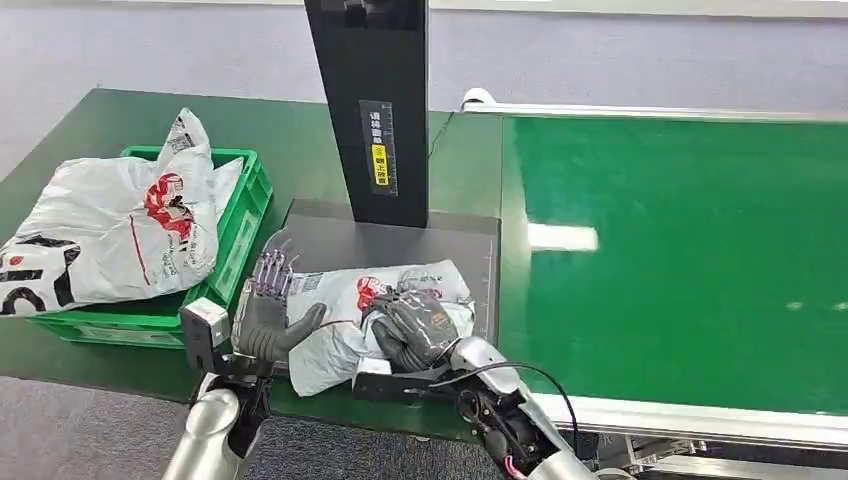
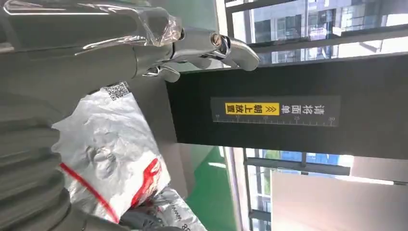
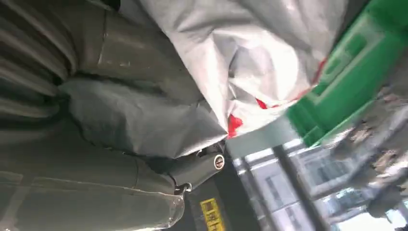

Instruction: Moved the parcel from conveyor to table for the left to box.

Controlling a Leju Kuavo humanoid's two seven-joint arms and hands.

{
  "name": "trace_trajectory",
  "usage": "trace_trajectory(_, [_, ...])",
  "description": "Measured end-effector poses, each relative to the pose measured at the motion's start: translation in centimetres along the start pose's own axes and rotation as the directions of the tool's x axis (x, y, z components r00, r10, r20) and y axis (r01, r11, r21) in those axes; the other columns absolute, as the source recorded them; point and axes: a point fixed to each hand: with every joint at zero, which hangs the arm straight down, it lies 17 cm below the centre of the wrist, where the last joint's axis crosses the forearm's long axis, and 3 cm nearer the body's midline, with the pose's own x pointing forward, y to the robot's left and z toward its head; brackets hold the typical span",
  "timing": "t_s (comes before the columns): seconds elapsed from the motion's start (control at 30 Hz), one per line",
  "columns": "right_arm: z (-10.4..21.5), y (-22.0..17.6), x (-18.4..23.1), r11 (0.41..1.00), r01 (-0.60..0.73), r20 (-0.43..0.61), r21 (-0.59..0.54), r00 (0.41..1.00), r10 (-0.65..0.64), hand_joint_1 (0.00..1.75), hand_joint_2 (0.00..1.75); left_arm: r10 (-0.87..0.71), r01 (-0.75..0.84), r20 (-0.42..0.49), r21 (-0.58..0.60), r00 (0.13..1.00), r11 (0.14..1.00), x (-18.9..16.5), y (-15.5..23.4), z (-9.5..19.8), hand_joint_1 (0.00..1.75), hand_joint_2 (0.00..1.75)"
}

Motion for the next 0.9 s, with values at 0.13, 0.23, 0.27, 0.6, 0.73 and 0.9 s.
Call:
trace_trajectory(0.13, [0.0,-1.2,-1.1,0.997,0.057,-0.046,-0.058,0.997,-0.059,0.00,1.75,-0.001,0.001,-0.009,0.002,1.000,1.000,-0.3,0.1,0.2,0.00,1.75])
trace_trajectory(0.23, [0.4,-2.5,-1.7,0.967,0.218,-0.036,-0.131,0.974,-0.225,0.00,1.75,-0.003,0.003,-0.017,0.002,1.000,1.000,-0.5,0.1,0.4,0.00,1.75])
trace_trajectory(0.27, [0.6,-3.0,-2.0,0.954,0.254,-0.033,-0.158,0.965,-0.262,0.00,1.75,-0.003,0.003,-0.019,0.002,1.000,1.000,-0.5,0.1,0.4,0.00,1.75])
trace_trajectory(0.6, [2.7,-8.1,-3.3,0.819,0.437,0.071,-0.371,0.893,-0.444,0.00,1.75,-0.060,0.059,-0.008,-0.079,0.998,0.995,-0.6,-1.3,0.8,0.00,1.75])
trace_trajectory(0.73, [3.2,-9.8,-3.3,0.721,0.562,0.143,-0.406,0.818,-0.558,0.00,1.75,-0.247,0.238,-0.001,-0.265,0.969,0.934,-2.3,-5.2,2.1,0.00,1.75])
trace_trajectory(0.9, [3.8,-10.5,-3.7,0.676,0.604,0.169,-0.423,0.785,-0.596,0.00,1.75,-0.437,0.396,0.014,-0.449,0.899,0.801,-5.4,-9.3,4.5,0.00,1.75])
